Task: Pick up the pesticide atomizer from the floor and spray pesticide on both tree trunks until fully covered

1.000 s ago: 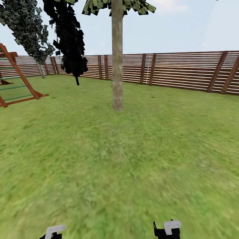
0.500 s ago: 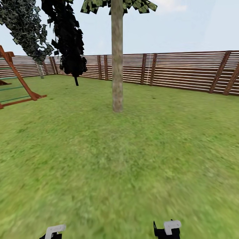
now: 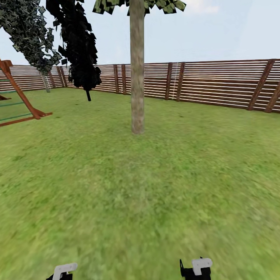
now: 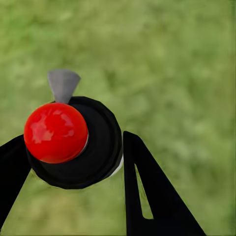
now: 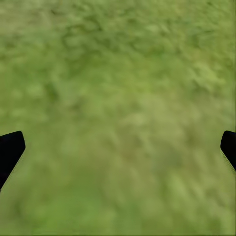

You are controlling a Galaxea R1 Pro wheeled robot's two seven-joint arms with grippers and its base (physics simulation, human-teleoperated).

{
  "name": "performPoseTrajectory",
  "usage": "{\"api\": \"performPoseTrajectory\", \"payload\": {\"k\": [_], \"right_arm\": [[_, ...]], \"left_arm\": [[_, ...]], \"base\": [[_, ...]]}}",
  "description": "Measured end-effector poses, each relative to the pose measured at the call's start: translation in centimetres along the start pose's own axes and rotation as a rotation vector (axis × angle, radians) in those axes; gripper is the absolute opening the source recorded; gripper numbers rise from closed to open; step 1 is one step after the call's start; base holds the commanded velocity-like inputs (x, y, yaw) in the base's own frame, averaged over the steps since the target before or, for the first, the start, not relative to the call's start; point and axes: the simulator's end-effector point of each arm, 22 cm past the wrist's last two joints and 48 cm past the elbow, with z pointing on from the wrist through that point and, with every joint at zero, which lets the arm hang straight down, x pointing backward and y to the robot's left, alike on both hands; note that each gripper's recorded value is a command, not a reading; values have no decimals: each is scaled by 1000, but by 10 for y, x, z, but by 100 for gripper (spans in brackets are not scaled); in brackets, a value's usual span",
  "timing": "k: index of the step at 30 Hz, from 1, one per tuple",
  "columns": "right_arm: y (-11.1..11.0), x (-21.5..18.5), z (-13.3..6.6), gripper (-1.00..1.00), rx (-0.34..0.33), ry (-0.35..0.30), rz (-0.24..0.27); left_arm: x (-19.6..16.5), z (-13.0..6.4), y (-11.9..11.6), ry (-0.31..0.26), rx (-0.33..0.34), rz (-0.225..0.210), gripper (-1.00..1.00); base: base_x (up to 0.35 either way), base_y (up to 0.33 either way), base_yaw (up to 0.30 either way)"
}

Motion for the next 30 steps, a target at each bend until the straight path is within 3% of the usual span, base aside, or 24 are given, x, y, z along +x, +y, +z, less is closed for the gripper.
{"api": "performPoseTrajectory", "payload": {"k": [30], "right_arm": [[-1,0,0,100,1,1,-1]], "left_arm": [[0,0,0,0,-1,0,-100]], "base": [[339,0,0]]}}
